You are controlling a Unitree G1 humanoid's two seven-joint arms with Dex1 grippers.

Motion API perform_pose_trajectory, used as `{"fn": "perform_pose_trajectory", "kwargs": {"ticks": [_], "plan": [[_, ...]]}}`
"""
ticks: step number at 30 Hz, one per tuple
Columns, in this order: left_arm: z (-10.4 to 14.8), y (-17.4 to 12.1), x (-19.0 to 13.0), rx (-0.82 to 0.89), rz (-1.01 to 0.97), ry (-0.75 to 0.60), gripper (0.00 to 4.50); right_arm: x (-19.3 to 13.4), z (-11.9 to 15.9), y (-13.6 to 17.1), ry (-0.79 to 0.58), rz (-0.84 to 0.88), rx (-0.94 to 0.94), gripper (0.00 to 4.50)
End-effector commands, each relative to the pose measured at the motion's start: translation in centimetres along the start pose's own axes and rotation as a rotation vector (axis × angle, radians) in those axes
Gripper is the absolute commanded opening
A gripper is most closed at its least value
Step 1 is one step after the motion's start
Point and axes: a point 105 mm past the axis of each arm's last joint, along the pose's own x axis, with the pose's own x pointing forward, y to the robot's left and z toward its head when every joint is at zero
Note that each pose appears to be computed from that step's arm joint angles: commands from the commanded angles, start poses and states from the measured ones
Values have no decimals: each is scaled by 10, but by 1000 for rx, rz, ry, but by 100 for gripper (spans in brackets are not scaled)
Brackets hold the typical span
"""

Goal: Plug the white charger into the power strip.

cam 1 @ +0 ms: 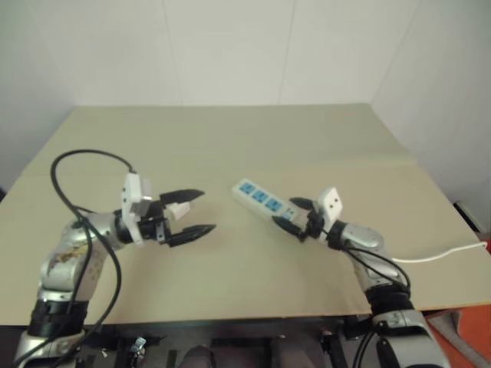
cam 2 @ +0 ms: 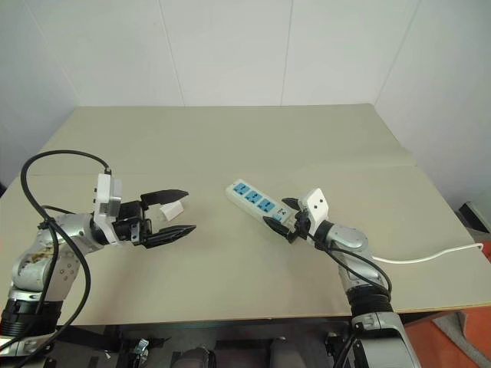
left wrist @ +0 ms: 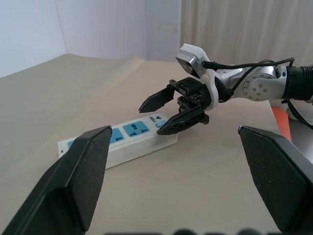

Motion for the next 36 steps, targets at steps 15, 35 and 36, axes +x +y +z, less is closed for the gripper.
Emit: {"fn": "perform_pose_trajectory", "kwargs": {"ticks": [15,35,36], "plan": [[10,-1,-2,36,3,-27,450,1,-6,4,8,12,8,447],[15,12,-1,68,71,-31,450,-1,-7,17,-1,92,1,340],[14,14,-1,68,88,-16,450,-2,-5,21,-5,131,-8,340]]}}
